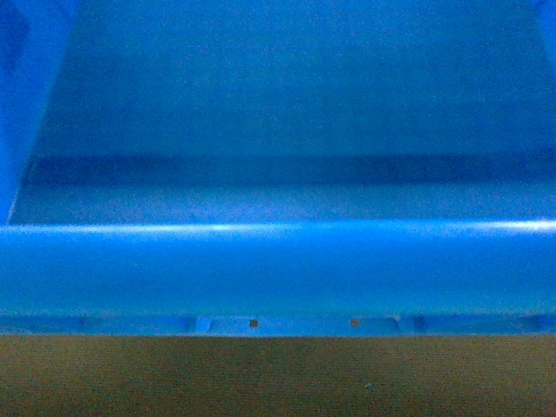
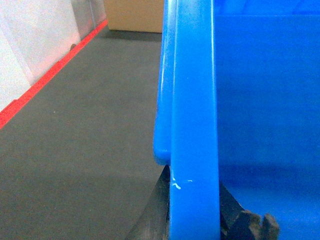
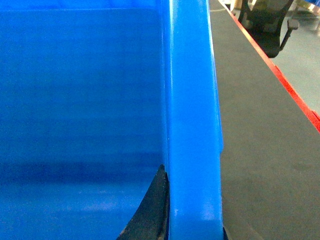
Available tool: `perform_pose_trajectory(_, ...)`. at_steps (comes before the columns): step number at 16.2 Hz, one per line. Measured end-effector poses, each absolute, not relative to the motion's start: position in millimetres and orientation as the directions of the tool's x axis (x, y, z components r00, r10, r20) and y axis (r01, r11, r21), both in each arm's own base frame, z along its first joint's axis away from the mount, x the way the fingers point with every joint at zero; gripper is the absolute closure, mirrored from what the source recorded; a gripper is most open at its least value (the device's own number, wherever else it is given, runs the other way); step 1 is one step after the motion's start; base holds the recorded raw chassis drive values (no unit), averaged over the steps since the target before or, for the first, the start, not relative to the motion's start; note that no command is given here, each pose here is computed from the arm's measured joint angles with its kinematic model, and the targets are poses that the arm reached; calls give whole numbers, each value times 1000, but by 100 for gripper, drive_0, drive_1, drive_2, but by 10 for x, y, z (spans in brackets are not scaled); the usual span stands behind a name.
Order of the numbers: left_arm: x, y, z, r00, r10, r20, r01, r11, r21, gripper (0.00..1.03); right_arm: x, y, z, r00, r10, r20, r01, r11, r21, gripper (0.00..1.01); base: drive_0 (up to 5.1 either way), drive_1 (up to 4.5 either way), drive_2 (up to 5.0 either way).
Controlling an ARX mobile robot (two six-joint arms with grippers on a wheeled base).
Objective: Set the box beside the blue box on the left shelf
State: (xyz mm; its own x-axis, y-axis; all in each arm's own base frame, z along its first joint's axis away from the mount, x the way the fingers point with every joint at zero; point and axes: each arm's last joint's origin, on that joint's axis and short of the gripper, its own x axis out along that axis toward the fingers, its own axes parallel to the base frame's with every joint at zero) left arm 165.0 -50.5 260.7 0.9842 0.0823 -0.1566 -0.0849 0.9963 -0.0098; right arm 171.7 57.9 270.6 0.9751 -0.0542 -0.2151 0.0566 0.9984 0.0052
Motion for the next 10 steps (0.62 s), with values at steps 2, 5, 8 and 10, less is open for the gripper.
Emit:
perform_pose_trajectory(2, 1671, -517, 2548, 978, 81, -194, -82, 997, 5, 94, 1731, 584, 2653, 967, -60, -248, 58, 998, -13, 92, 0, 0, 0)
perform_pose_trajectory(5, 1661, -511, 2570, 981, 84, -177, -86, 996, -2, 94, 1730, 584, 2671, 971, -58, -232, 58, 998, -5, 92, -98, -98, -98)
perform_pose_trajectory(8, 1661, -511, 2564, 980, 83, -182, -85, 996, 0, 94, 1728, 584, 2665, 970, -58, -237, 58, 998, -8, 92, -203, -203, -203)
perform_pose_trajectory(10, 1662, -511, 2564, 980, 84, -183, -85, 996, 0, 94, 1729, 583, 2665, 970, -58, -238, 58, 998, -8, 92, -205, -205, -205)
